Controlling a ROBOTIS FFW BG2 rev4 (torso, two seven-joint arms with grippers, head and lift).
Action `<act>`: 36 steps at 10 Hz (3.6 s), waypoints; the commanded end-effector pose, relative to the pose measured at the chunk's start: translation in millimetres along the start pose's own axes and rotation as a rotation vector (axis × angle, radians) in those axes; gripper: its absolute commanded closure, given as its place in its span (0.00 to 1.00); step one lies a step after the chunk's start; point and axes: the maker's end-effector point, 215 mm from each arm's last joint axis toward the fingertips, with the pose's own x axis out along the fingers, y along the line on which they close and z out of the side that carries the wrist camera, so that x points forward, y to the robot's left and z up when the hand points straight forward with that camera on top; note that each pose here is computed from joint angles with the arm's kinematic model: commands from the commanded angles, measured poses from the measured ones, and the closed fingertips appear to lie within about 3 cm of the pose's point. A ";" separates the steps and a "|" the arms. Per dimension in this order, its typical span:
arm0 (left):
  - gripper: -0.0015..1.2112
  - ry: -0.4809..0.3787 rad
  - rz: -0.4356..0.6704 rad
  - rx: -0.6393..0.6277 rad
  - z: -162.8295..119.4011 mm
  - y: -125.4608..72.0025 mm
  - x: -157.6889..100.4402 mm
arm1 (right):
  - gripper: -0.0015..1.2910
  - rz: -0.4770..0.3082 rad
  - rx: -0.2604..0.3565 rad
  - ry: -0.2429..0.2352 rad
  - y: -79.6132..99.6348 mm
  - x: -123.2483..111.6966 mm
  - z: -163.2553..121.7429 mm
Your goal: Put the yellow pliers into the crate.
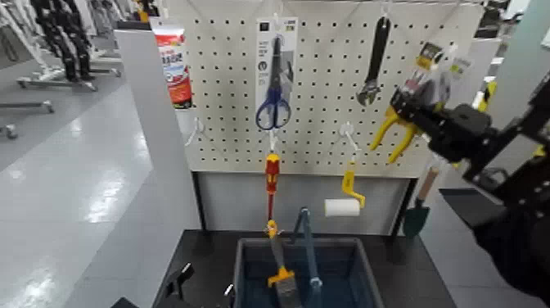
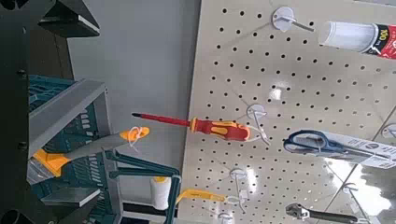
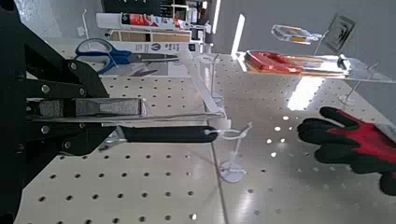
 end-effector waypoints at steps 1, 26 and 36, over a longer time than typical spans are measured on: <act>0.08 0.000 -0.002 0.001 -0.4 -1.3 0.3 | 0.94 0.011 0.144 0.063 28.9 0.1 -62.1; 0.09 -0.003 -0.001 0.007 1.4 -1.9 0.8 | 0.12 -0.109 0.415 0.372 62.1 -56.4 -286.8; 0.09 -0.004 0.021 0.020 3.2 2.7 -7.8 | 0.07 -0.656 -0.019 0.148 33.7 -183.6 -232.6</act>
